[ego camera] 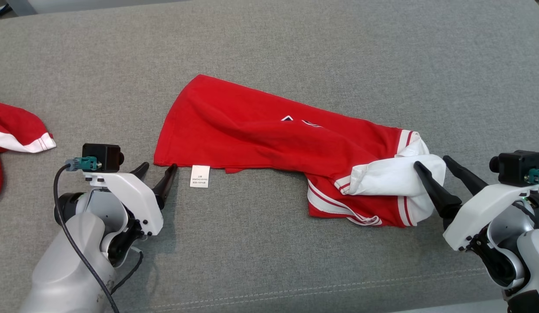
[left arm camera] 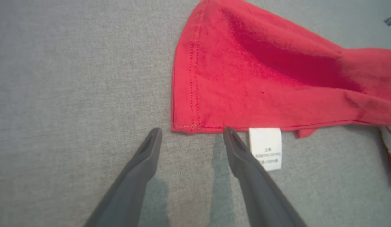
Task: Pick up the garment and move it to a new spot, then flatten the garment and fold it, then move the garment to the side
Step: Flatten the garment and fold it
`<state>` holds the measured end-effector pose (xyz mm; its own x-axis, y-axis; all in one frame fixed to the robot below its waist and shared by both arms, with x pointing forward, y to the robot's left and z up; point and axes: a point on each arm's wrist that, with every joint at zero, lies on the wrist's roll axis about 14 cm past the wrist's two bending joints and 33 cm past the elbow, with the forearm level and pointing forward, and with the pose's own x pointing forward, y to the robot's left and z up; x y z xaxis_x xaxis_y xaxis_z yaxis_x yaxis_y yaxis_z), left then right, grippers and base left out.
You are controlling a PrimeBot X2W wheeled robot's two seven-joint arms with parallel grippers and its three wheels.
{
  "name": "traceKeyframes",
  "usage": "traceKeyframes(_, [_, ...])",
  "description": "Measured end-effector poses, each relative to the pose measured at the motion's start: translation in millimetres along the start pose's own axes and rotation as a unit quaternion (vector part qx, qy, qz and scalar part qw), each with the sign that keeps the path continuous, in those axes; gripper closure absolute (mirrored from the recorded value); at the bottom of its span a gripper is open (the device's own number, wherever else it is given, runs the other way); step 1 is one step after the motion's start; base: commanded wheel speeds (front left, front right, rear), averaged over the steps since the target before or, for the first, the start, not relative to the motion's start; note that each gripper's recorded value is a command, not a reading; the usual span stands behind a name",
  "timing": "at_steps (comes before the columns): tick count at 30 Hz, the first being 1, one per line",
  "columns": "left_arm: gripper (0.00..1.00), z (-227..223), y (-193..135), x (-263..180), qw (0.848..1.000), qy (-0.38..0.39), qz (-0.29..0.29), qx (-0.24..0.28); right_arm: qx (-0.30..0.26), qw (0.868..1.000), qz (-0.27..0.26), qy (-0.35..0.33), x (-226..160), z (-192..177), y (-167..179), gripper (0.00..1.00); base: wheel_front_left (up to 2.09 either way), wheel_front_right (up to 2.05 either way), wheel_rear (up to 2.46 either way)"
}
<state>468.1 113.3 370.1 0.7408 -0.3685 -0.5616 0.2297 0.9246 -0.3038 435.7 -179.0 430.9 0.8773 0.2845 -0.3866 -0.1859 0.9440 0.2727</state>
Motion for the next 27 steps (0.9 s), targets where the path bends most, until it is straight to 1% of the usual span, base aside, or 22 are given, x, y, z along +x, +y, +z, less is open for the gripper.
traceKeyframes(5, [0.00, -5, -1, 3, 1.000, 0.011, -0.001, -0.009, 0.005, 1.000, 0.004, 0.009, 3, -3, 1, 0.00, 0.00, 0.00, 0.00])
traceKeyframes(14, [0.00, -3, -7, 9, 1.000, 0.011, -0.009, -0.007, 0.006, 1.000, 0.011, 0.023, 3, -11, 2, 0.00, 0.00, 0.00, 0.00])
traceKeyframes(15, [0.15, -3, -6, 10, 1.000, 0.010, -0.009, -0.008, 0.005, 1.000, 0.012, 0.024, 3, -11, 2, 0.00, 0.00, 0.00, 0.00])
traceKeyframes(16, [0.48, -5, -7, 10, 1.000, 0.012, -0.009, -0.010, 0.004, 1.000, 0.013, 0.026, 3, -12, 3, 0.37, 0.00, 0.00, 0.00])
traceKeyframes(17, [0.73, -4, -7, 11, 1.000, 0.013, -0.010, -0.009, 0.004, 0.999, 0.015, 0.028, 3, -13, 4, 0.62, 0.00, 0.00, 0.00])
traceKeyframes(18, [1.00, -3, -7, 12, 1.000, 0.011, -0.011, -0.008, 0.006, 1.000, 0.015, 0.027, 4, -11, 5, 1.00, 0.00, 0.00, 0.00])
traceKeyframes(22, [1.00, -3, -11, 12, 1.000, 0.007, -0.013, -0.002, 0.012, 0.999, 0.013, 0.026, 2, -10, 3, 1.00, 0.00, 0.00, 0.00])
traceKeyframes(26, [1.00, 8, -16, 7, 0.999, -0.029, -0.020, -0.002, 0.020, 1.000, 0.018, 0.002, -5, -2, 5, 1.00, 0.00, 0.00, 0.00])
traceKeyframes(27, [1.00, 10, -18, 4, 0.999, -0.039, -0.022, -0.004, 0.032, 0.999, 0.024, -0.003, -9, -2, 8, 1.00, 0.00, 0.00, 0.00])
